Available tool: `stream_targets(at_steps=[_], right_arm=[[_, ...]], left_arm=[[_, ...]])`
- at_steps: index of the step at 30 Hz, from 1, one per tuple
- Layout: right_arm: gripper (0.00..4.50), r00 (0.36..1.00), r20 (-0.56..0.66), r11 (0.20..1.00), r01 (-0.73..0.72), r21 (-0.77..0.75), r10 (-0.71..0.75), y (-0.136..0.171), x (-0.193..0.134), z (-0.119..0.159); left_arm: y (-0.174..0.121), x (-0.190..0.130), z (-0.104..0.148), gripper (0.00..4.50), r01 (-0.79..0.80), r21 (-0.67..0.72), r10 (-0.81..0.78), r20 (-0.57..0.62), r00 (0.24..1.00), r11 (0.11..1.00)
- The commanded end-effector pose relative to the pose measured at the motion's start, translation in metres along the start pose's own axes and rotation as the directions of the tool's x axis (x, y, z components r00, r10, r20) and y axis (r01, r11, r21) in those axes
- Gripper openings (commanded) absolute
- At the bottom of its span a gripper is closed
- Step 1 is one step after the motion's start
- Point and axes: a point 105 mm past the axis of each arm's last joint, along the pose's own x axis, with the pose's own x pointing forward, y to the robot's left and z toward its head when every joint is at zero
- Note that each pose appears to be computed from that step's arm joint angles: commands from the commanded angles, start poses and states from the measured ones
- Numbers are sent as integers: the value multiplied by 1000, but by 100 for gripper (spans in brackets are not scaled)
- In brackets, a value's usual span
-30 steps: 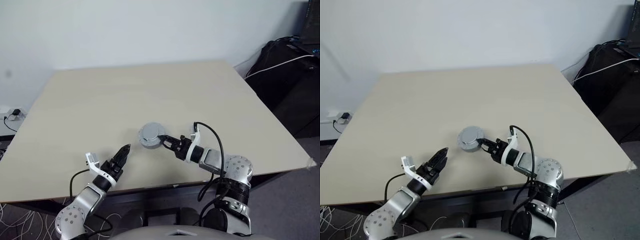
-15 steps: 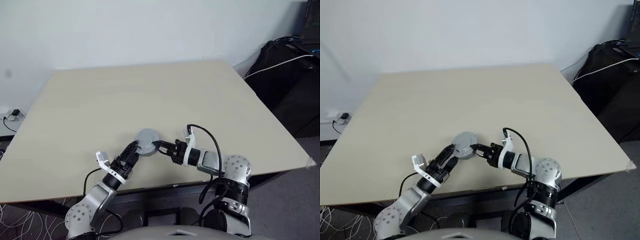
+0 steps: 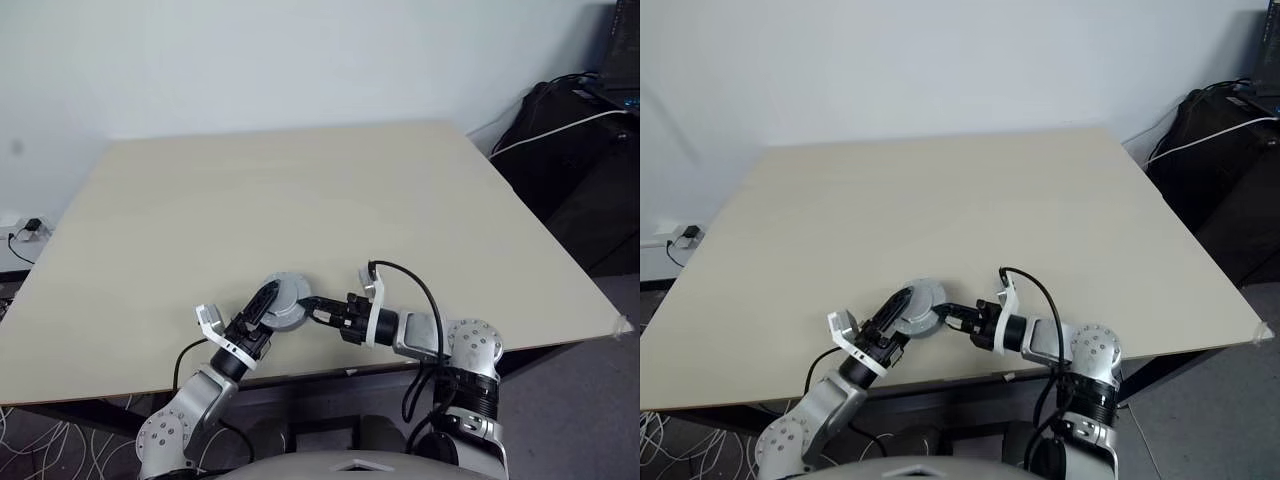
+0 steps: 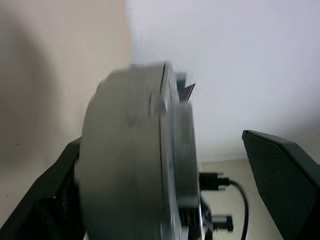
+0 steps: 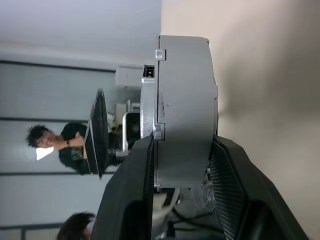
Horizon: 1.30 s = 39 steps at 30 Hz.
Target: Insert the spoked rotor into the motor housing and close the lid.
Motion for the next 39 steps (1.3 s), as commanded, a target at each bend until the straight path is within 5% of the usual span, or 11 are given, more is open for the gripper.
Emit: stream_targets(at_steps=[1,4,12,18,23,30,33,36,39], right_arm=[[129,992,-27,991,-126,-32,125,24,6,-5],[129,993,-18,993,-116,-25,116,22,5,-1],[129,995,8,994,-103,-23,103,21,4,8],[129,997,31,996,-75,-42,77,19,5,13],[129,968,208,983,161,-88,-140,-10,3,35],[356,915,307,952,296,-77,-260,-36,-21,46],[449,846,408,874,447,-192,-343,-43,-36,55],[450,795,499,642,587,-493,-345,-36,-41,58],[450,824,506,417,566,-711,-256,-27,-34,44]], left_arm=[[-11,8,-10,450,80,-60,-79,10,997,995],[-12,8,-11,450,82,-64,-82,4,997,995],[-12,6,-13,213,82,-76,-82,-3,997,994],[-11,5,-11,213,82,-85,-80,18,997,993],[-12,6,-9,213,83,-84,-80,39,996,993],[-13,6,-4,213,76,-68,-70,86,994,995],[-12,8,4,213,51,-36,-46,124,991,998],[-14,15,20,213,20,22,-24,185,982,1000],[-14,27,43,213,-30,83,7,263,965,996]])
